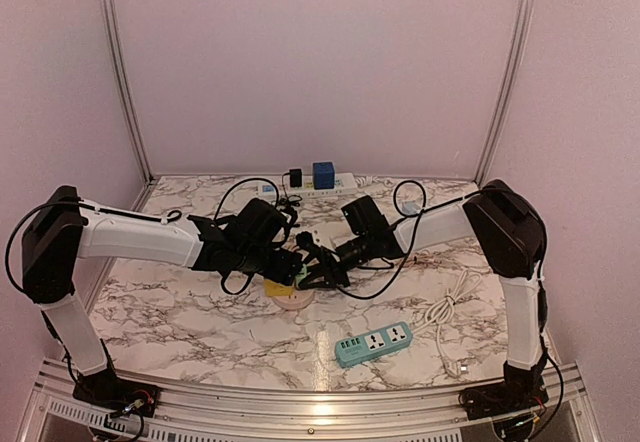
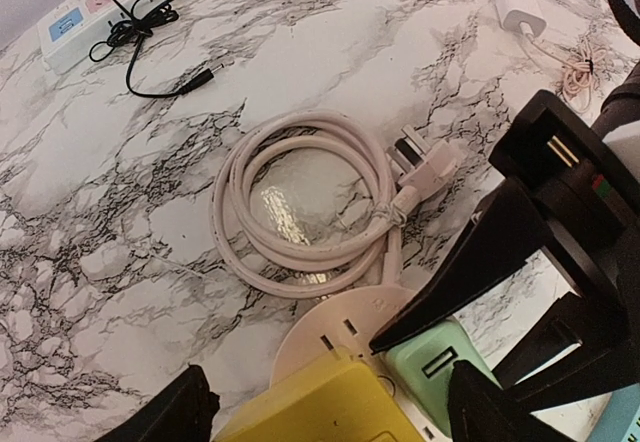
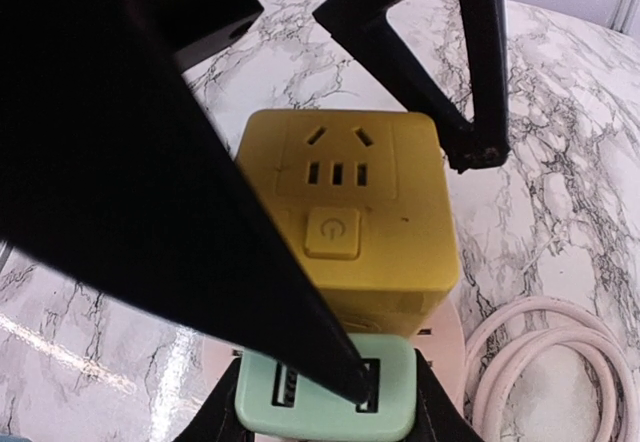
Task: Insert the plug
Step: Insert the plug into the socket slot.
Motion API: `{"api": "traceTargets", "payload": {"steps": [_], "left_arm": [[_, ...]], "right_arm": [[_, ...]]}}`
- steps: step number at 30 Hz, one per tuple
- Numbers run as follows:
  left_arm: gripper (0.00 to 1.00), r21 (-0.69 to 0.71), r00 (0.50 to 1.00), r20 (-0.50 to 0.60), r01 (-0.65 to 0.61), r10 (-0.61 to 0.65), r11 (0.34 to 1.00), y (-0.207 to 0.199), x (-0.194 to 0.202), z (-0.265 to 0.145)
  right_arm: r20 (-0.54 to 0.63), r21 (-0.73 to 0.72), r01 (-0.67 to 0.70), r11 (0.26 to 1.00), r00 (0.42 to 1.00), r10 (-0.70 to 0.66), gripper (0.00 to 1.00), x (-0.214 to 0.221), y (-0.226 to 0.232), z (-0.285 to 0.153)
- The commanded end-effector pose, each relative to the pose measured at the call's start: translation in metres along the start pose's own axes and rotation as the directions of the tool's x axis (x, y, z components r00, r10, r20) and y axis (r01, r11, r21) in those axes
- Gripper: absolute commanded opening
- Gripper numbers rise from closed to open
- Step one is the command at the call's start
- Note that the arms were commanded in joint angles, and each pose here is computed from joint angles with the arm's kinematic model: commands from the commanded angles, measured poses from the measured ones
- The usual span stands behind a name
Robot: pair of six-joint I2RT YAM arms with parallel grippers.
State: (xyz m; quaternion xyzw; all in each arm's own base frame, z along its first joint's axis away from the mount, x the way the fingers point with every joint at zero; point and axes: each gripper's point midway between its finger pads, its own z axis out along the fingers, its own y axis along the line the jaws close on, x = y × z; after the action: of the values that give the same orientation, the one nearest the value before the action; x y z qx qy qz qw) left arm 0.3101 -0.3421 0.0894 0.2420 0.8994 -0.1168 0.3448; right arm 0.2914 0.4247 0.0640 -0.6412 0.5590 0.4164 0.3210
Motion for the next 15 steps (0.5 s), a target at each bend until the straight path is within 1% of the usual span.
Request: {"api": "traceTargets", "payload": {"steps": [1,6,12,15], "left_arm": [[0.82,0.049,0.981,-0.183,-0.062,0.070,0.997,-0.008,0.060,0.016],[0.82,0.049,0.980,-0.186,-0.059,0.068,0.997,-0.008,0.062,0.016],[0.82,0.049,0.980,-0.187,-0.059,0.067,0.997,-0.007,0.063,0.017],[0.81,0.049,0.980,-0.188,-0.059,0.067,0.997,-0.007,0.063,0.017]], "right_arm": [[-0.106,0.032,-0.113,0.993,0.988,0.116,0.29,0.039,0.002,0.004],[-0.094,0.065,-0.096,0.993,0.990,0.102,0.47,0.015,-0.007,-0.004],[-0.069,0.094,-0.085,0.992,0.993,0.092,0.61,-0.013,-0.014,-0.014],[-0.052,0.105,-0.070,0.992,0.996,0.076,0.65,-0.026,-0.015,-0.019]]}}
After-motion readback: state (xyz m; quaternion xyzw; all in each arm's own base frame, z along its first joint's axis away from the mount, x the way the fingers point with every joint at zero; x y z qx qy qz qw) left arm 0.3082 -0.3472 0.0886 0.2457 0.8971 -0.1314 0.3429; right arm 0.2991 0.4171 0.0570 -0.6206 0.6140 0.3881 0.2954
